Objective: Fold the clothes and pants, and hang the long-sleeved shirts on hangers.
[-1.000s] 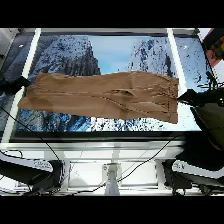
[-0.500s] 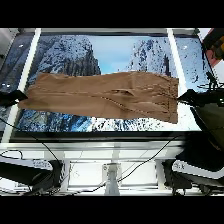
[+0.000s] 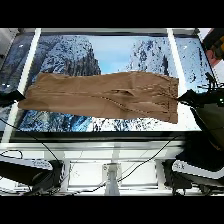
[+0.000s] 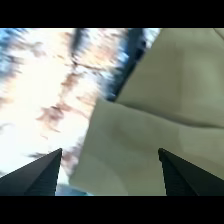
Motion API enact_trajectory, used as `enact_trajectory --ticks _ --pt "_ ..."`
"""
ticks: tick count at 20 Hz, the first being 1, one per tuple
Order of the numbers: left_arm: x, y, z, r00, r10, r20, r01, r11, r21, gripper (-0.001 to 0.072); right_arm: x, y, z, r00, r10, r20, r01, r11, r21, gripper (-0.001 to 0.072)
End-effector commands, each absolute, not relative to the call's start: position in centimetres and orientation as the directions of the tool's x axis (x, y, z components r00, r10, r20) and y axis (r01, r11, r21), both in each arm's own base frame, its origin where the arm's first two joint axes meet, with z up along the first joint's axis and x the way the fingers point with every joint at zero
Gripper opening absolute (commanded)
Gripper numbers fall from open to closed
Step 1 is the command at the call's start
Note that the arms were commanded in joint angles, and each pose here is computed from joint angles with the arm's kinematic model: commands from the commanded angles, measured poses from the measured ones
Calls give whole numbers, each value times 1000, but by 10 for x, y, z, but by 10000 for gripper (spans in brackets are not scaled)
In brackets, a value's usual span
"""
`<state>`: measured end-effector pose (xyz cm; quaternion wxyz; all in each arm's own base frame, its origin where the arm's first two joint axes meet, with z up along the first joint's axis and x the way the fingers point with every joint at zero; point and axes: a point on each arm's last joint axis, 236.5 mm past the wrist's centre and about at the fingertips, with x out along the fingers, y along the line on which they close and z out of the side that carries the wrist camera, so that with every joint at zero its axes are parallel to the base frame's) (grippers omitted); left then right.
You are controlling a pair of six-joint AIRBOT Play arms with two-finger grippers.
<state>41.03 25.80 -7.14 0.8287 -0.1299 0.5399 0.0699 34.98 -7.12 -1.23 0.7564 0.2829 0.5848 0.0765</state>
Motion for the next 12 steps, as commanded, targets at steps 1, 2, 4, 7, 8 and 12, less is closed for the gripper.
enact_trajectory --ticks 1,2,4,7,8,12 --pt "418 258 -75 425 -21 -905 -259 955 -144 694 350 -71 -12 303 448 -841 224 824 520 366" --pt "420 252 -77 428 -48 -903 -260 950 -173 694 350 -71 -12 303 448 -841 228 823 520 366" --pt "428 238 -78 454 -103 -885 -273 930 -248 638 349 -70 -12 302 449 -841 230 822 521 366" --pt "429 226 -82 441 -141 -886 -260 925 -276 615 349 -70 -12 302 449 -841 230 822 521 366" --pt "428 224 -83 436 -148 -888 -258 925 -281 614 349 -70 -12 302 449 -841 230 822 521 366" --pt "425 216 -84 417 -175 -892 -245 924 -295 489 349 -71 -12 303 448 -841 230 822 521 366"
